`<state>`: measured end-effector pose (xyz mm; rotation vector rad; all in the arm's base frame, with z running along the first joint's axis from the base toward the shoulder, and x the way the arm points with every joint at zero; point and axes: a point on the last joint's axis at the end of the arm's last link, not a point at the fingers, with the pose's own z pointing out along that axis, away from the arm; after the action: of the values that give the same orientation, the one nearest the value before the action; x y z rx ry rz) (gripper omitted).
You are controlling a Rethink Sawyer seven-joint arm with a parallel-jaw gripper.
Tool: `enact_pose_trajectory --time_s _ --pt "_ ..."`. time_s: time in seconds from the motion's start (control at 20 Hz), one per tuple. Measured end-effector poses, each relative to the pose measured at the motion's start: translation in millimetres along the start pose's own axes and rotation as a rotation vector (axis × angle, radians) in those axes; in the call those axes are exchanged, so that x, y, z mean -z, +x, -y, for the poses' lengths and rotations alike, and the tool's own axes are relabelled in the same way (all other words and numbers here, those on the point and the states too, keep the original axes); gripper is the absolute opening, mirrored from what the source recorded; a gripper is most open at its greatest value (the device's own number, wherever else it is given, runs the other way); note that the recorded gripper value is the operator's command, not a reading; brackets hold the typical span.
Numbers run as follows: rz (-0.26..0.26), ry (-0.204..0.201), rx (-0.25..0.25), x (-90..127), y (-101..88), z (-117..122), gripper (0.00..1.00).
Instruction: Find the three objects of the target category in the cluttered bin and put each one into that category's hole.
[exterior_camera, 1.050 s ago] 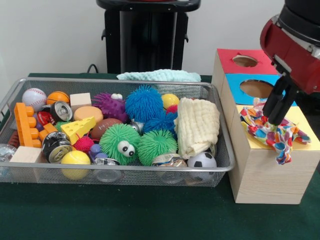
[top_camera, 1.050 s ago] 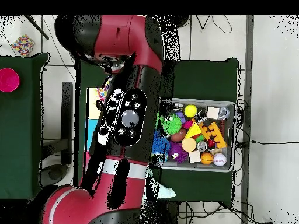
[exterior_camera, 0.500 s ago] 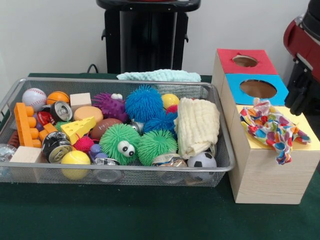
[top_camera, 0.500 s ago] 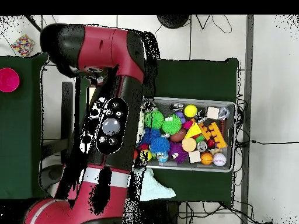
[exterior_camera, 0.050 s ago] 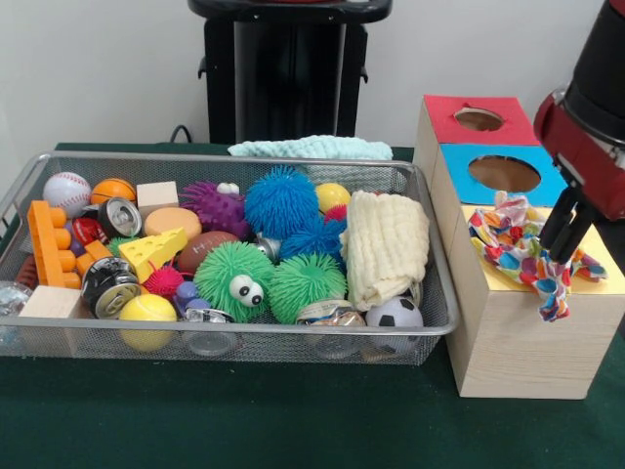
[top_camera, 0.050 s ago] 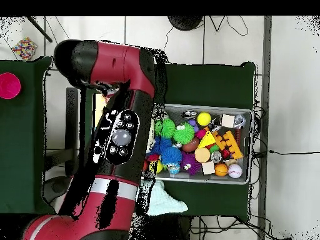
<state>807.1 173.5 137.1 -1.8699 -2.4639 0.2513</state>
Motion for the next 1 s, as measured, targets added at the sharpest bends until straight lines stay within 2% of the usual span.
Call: enact_pose_trajectory --time_s 0.7,1.0 --pt "-0.001 0.008 -0.003 -2.2 -0.1 3.1 0.00" --pt "-0.009 0.033 -0.004 -4.8 5.4 9.4 0.00"
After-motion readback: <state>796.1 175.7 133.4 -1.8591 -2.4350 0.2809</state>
